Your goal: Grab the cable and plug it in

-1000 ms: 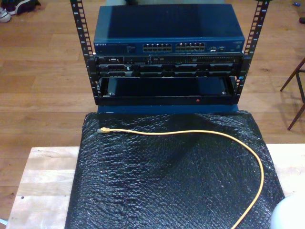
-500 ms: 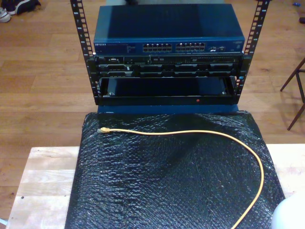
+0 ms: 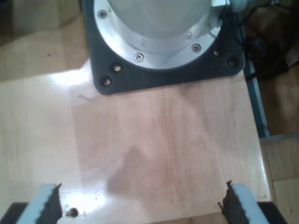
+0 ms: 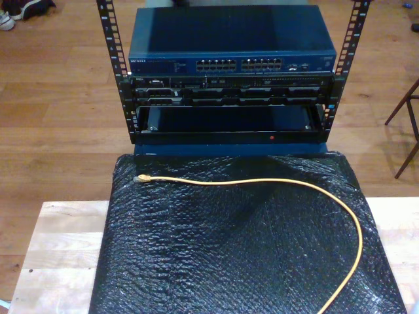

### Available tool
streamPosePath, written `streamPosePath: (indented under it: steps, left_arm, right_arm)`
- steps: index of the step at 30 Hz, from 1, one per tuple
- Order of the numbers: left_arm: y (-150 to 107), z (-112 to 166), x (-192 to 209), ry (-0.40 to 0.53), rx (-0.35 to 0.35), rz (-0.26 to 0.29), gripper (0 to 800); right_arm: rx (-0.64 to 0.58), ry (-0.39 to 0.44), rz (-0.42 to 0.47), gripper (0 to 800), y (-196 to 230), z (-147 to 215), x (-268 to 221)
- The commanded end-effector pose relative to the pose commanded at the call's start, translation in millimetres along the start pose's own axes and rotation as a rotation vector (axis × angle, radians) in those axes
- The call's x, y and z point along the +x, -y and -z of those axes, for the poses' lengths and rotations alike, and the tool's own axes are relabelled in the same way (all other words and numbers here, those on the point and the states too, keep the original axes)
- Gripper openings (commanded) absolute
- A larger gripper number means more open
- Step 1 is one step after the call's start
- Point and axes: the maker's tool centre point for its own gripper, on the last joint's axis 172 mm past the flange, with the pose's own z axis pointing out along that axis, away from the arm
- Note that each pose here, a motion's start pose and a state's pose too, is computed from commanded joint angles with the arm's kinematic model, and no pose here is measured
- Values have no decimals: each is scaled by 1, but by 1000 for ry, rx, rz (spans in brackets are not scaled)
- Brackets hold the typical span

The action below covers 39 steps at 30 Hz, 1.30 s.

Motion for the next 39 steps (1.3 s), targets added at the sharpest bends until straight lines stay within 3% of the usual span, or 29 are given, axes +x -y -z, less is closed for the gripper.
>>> streamPosePath:
  steps: [6,15,21,29,39]
  left_arm:
    - [25,14,10,-15,-11,21,800]
    - [55,21,45,-111,-3,26,800]
    - [73,28,54,-130,25,41,800]
    - [87,33,59,-115,-5,78,800]
    - [112,31,73,-131,6,93,800]
  right_arm:
    - [-45,-21,-54,798,-19,11,7]
    - [-69,-201,-52,798,-45,34,43]
    - [-118,-230,-70,797,-66,49,54]
    - [-39,-286,-69,797,-93,65,81]
    - [-62,-368,-60,797,-136,86,129]
